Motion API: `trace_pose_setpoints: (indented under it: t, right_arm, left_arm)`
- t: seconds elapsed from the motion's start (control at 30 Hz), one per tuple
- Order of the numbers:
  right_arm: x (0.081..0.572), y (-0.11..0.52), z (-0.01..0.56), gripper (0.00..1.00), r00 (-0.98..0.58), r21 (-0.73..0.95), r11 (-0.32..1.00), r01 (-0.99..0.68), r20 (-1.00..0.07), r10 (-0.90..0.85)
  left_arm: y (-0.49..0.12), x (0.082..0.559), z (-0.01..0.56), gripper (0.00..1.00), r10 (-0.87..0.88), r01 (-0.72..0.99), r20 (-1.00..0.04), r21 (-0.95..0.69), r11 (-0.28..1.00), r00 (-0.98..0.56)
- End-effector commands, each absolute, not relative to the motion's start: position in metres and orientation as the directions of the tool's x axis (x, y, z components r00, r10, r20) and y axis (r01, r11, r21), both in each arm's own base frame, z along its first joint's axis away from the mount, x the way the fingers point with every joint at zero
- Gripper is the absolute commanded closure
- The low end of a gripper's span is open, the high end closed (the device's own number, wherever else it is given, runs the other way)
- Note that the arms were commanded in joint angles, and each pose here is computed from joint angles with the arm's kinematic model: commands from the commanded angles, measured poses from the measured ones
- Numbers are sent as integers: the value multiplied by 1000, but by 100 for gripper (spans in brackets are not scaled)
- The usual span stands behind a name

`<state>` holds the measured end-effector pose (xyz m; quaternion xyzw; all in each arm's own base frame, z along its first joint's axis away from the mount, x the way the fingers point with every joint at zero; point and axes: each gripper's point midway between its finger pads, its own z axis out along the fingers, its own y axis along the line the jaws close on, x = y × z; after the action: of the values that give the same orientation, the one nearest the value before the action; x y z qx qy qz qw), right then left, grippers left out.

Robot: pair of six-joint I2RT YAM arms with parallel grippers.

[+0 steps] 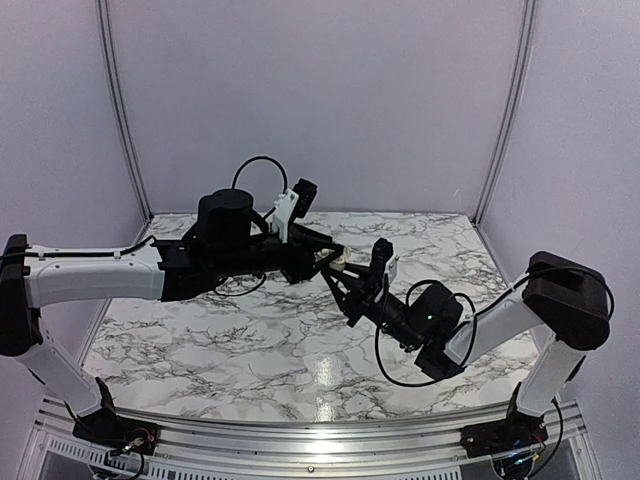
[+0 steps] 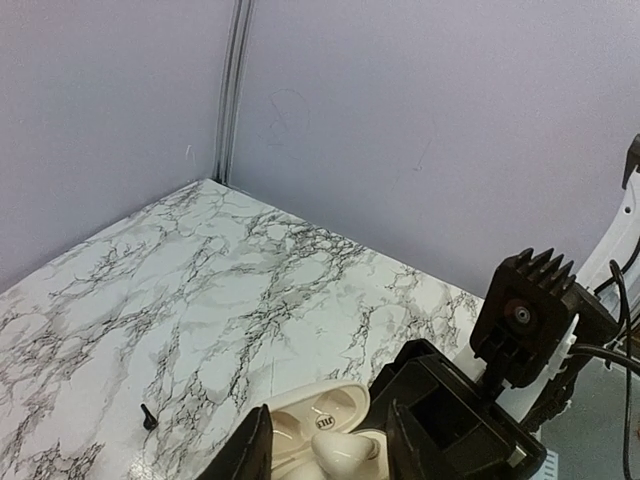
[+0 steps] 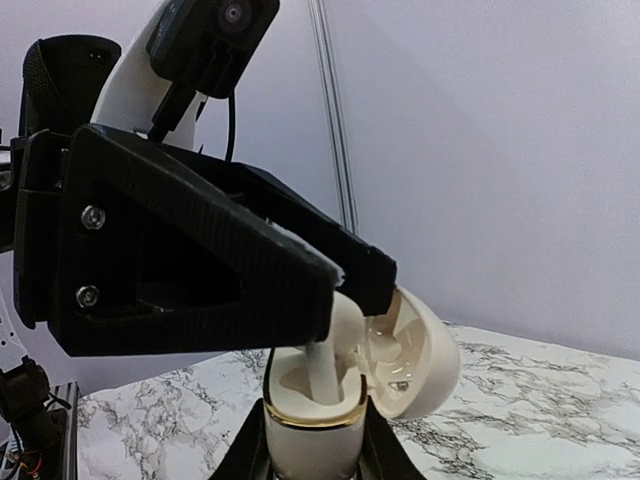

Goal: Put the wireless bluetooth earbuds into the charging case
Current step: Insert the right earbud into the right side groove of the charging case.

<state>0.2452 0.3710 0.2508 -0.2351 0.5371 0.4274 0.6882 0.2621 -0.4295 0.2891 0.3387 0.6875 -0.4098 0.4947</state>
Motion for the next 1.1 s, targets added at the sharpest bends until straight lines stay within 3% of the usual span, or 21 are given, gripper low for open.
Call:
trace_pose_setpoints:
  t: [0.0, 0.47, 1.07]
  right_arm:
    - [232, 376, 266, 100, 73, 127, 459, -879, -916, 394]
    - [233, 379, 261, 100, 56, 135, 457, -879, -923, 382]
    - [226, 381, 262, 100, 47, 129, 420, -898, -922, 383]
  left_arm:
    - [-430, 254, 308, 59, 61, 903, -969, -199, 382, -240]
    - [-416, 244, 338, 55, 24, 916, -984, -154, 370, -176]
    - [-398, 228, 302, 79, 199, 923, -952, -153, 353, -234]
